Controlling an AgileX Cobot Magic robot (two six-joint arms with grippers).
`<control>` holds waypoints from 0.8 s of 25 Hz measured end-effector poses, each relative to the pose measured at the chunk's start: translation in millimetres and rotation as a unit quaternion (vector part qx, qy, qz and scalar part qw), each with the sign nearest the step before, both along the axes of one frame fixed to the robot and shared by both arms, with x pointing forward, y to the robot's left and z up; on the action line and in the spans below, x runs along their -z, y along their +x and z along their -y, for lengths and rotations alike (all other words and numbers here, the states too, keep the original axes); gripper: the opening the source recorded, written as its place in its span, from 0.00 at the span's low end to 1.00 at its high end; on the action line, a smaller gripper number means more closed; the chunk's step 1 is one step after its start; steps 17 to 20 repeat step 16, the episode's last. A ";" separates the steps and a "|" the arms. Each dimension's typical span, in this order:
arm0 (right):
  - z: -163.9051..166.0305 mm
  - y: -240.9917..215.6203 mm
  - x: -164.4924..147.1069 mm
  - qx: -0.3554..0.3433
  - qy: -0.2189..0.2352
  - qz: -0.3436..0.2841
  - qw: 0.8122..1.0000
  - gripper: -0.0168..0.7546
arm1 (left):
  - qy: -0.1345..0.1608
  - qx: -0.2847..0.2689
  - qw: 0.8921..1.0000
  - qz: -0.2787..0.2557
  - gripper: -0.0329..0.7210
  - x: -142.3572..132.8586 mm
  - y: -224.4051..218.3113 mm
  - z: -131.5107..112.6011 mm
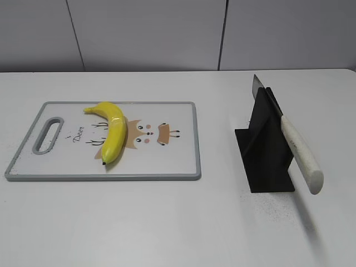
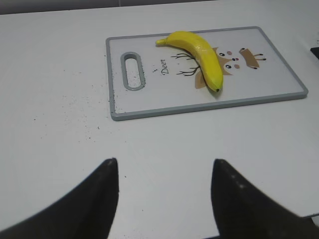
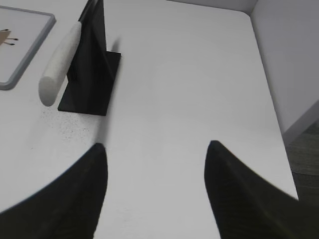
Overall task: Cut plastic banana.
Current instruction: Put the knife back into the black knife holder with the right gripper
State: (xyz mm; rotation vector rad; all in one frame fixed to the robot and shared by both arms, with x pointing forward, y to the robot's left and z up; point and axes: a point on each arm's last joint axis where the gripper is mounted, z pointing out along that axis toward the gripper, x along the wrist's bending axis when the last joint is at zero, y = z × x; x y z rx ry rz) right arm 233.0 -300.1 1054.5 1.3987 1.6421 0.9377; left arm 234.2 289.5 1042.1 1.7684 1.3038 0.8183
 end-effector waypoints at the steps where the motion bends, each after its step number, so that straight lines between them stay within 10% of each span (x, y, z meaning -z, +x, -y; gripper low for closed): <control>1: -0.1 0.0 0.0 0.007 0.000 0.000 1.000 0.63 | 0.000 0.000 1.000 0.000 0.81 0.0 0.0 0.0; 20: -0.1 0.0 0.0 0.013 0.000 0.000 1.000 0.63 | 0.000 0.000 1.000 0.000 0.81 0.0 0.0 0.0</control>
